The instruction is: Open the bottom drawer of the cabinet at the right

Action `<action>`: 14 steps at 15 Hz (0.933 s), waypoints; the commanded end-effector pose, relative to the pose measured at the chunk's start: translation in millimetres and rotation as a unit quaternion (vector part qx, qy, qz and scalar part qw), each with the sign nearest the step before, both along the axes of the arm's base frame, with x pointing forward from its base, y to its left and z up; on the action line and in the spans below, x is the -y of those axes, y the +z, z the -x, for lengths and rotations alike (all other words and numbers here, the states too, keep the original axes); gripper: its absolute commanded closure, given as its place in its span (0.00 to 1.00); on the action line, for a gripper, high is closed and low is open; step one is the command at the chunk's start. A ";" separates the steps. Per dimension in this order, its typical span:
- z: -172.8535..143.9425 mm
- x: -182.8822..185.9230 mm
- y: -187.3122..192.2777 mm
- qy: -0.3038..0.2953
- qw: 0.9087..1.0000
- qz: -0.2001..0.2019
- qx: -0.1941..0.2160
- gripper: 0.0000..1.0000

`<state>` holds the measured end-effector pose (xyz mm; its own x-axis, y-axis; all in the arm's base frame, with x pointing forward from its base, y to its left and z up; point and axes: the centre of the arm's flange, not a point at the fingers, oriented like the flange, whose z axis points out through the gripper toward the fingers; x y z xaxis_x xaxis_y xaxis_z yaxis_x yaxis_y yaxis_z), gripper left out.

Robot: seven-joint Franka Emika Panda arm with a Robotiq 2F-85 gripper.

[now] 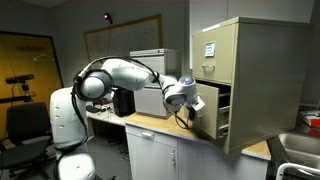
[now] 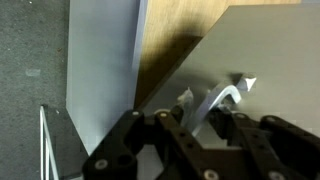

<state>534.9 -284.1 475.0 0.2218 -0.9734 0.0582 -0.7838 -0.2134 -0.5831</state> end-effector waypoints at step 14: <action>178.2 -145.4 -42.5 0.128 0.991 -0.029 -0.018 0.50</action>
<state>391.5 -195.8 464.6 0.3386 -0.9407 0.0216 -0.7362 -0.2791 -0.6165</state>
